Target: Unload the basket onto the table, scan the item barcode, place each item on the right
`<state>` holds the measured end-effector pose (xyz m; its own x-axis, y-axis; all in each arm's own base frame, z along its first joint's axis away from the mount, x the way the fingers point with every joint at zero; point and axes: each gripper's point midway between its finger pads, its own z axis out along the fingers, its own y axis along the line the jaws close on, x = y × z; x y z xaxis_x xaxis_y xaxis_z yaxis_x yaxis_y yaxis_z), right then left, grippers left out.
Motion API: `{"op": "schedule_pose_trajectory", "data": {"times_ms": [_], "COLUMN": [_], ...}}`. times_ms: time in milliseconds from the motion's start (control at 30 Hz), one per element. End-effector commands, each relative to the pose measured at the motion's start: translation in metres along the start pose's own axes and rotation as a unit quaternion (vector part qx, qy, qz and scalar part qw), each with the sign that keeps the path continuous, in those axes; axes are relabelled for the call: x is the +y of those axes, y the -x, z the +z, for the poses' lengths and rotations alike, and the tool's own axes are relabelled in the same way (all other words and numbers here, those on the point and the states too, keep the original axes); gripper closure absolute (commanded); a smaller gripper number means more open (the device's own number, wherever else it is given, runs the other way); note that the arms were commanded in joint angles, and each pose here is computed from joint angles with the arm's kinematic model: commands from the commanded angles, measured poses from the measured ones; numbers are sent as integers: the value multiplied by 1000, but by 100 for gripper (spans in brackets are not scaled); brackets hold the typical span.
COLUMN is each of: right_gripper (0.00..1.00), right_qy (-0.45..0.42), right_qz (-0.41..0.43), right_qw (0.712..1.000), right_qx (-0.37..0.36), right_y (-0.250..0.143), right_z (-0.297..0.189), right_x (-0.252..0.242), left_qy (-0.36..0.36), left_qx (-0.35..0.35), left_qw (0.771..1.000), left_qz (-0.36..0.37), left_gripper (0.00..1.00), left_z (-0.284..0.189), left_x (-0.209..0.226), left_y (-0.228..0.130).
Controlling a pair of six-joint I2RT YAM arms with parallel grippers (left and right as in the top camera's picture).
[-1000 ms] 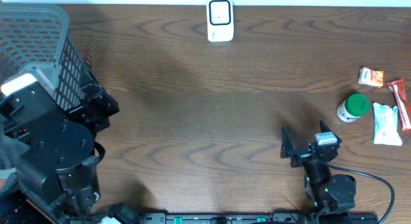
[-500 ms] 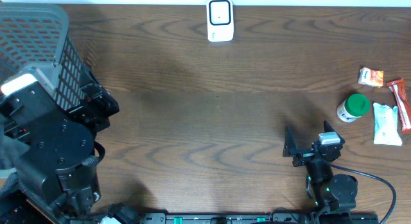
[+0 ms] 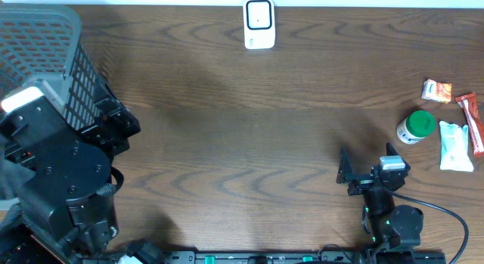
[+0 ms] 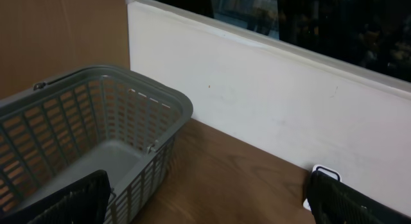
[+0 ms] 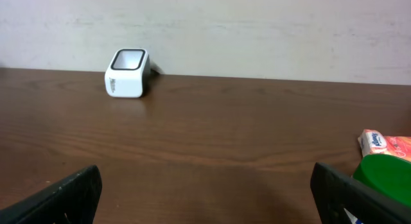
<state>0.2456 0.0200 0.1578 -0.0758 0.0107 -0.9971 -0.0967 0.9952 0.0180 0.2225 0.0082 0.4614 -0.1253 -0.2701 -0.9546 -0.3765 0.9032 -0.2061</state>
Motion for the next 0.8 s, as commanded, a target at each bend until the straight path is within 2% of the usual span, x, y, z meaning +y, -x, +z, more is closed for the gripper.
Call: {"op": "schedule_pose_trajectory", "data": {"times_ms": [0,767], "right_gripper": [1,1], "right_qy": [-3,-3], "right_qz": [0,0], "right_qw": [1000,1000], "right_qx": [-2,-2], "right_y": [0,0], "right_z": [0,0], "right_x": [-2,-2], "left_qy": [11,12], "left_qx": [-5,-3], "left_qw": [1000,1000], "left_qz": [0,4], "left_gripper": [2,2], "left_z": [0,1], "left_x": [3,4], "left_y": [2,0]}}
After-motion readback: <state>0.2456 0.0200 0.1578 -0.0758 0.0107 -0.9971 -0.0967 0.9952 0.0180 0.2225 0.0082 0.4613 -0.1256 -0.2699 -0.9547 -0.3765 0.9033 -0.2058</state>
